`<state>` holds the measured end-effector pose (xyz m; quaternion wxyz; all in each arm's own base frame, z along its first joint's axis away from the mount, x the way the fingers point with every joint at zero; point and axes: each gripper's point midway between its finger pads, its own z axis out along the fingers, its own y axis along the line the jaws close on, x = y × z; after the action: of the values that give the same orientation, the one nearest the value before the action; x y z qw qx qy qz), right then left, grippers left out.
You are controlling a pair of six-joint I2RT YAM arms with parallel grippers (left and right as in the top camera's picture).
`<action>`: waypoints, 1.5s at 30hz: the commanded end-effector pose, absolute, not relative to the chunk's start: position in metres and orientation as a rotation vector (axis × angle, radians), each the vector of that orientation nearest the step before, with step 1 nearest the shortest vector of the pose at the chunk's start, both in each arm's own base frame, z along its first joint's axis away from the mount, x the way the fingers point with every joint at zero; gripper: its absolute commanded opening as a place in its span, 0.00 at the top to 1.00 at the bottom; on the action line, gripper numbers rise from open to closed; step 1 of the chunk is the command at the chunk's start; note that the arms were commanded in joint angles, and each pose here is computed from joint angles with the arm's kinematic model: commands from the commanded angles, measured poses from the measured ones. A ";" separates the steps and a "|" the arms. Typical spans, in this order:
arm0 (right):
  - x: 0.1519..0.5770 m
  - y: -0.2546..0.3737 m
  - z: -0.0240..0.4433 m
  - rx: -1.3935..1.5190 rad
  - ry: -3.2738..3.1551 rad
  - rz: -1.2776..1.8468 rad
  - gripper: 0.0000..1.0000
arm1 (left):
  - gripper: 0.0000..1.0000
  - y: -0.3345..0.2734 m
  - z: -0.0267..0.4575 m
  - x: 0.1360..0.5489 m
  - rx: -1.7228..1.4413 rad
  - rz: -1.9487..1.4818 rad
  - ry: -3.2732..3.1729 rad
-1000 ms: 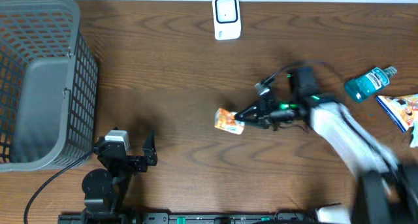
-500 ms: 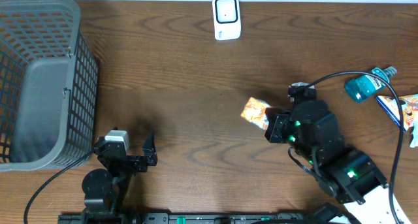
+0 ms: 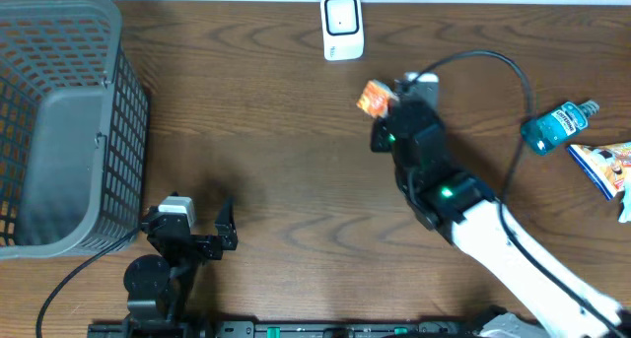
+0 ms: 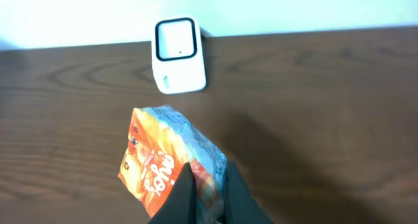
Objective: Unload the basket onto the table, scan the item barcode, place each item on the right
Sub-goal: 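Lift and rotate the tissue pack, carrying it toward the scanner, then hold the tissue pack in front of the scanner window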
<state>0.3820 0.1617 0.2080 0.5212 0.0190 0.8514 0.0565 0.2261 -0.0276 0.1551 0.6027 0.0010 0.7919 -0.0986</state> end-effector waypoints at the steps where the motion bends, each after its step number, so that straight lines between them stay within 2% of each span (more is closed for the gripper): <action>1: 0.397 0.169 0.192 -0.063 2.026 0.032 0.99 | 0.02 -0.029 0.162 0.225 0.015 -0.231 1.818; 6: 0.420 0.187 0.174 -0.054 1.986 0.068 0.99 | 0.02 -0.029 0.162 0.225 0.016 -0.231 1.818; 14: 0.459 0.223 0.174 -0.203 1.757 0.094 0.99 | 0.02 -0.029 0.162 0.225 0.015 -0.231 1.818; 20: 0.487 0.211 0.174 -0.137 1.690 0.087 0.99 | 0.02 -0.029 0.162 0.225 0.016 -0.231 1.818; 31: 0.553 0.210 0.205 -0.083 1.624 0.091 0.99 | 0.02 -0.029 0.162 0.225 0.015 -0.231 1.818; 45: 0.611 0.223 0.160 -0.071 1.658 0.050 0.99 | 0.02 -0.029 0.162 0.225 0.016 -0.231 1.818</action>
<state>0.5957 0.2369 0.1579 0.6685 -0.0443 0.7415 0.0382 0.2260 -0.0276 0.1550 0.6024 0.0009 0.7921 -0.0986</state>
